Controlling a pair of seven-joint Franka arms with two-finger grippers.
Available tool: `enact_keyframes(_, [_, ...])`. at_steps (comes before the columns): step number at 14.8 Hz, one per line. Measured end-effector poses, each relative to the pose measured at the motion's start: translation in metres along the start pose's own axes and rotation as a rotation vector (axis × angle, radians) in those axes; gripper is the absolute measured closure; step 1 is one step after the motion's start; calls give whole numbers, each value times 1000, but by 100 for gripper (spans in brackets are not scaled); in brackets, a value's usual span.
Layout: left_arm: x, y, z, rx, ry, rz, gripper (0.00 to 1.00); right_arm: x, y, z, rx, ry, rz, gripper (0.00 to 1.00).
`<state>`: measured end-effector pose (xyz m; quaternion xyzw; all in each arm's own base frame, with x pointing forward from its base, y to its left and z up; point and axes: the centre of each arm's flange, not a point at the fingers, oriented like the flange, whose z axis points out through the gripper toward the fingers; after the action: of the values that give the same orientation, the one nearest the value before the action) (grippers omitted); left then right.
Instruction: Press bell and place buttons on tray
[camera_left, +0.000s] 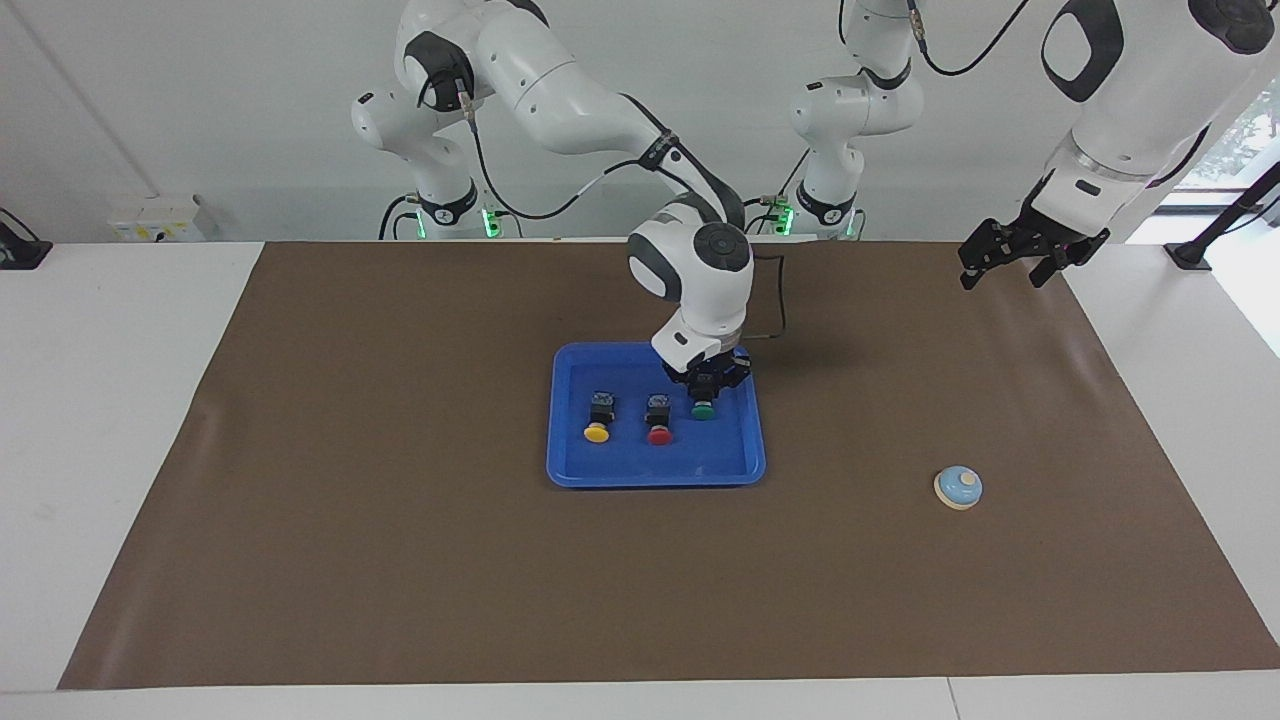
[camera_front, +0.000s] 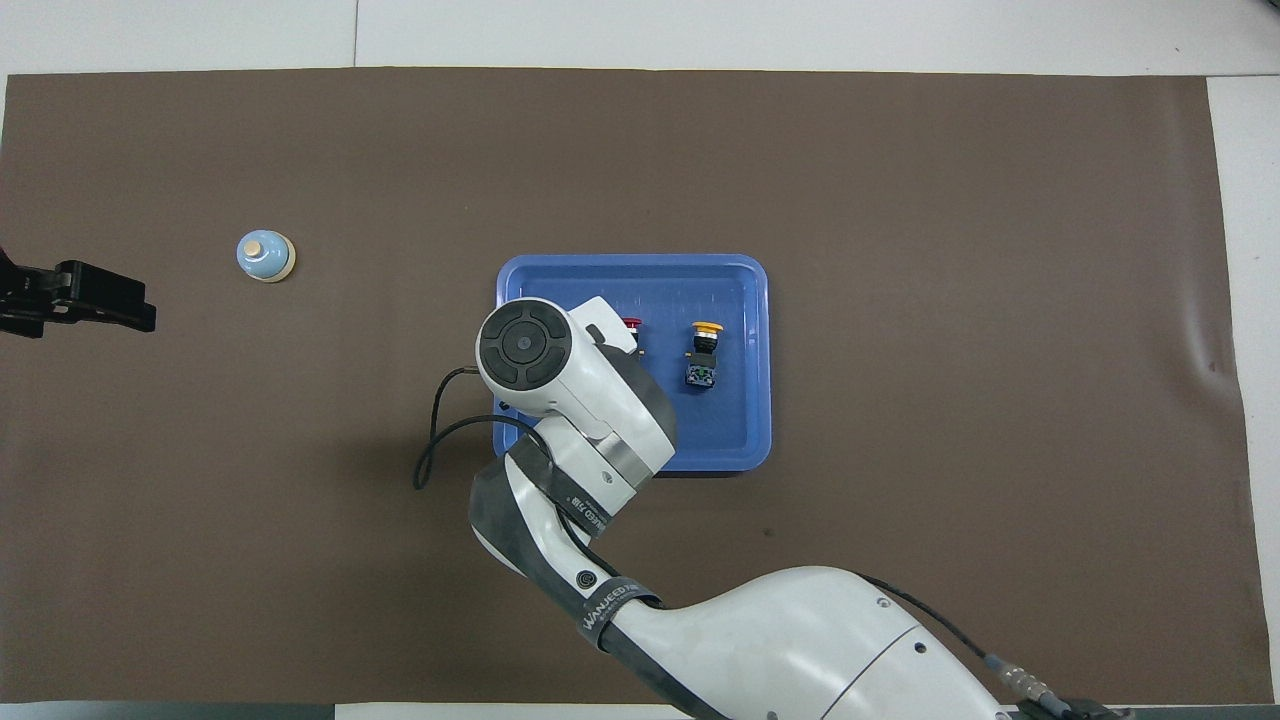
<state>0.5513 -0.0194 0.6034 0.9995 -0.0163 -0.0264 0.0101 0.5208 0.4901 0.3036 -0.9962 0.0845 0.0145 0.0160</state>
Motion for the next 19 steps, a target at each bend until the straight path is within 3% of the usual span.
enact_keyframes(1, [0, 0, 0, 0, 0, 0, 0, -2, -2, 0, 0, 0, 5, 55])
enact_keyframes(2, [0, 0, 0, 0, 0, 0, 0, -3, -2, -2, 1, 1, 12, 48])
enact_keyframes(6, [0, 0, 0, 0, 0, 0, 0, 5, 7, -25, -15, 2, 50, 4])
enact_keyframes(7, [0, 0, 0, 0, 0, 0, 0, 11, 14, -39, -18, 6, 64, 0])
enact_keyframes(13, [0, 0, 0, 0, 0, 0, 0, 96, 134, -153, -7, 29, 186, 0])
enact_keyframes(19, [0, 0, 0, 0, 0, 0, 0, 164, 286, -207, -16, 19, 32, 0])
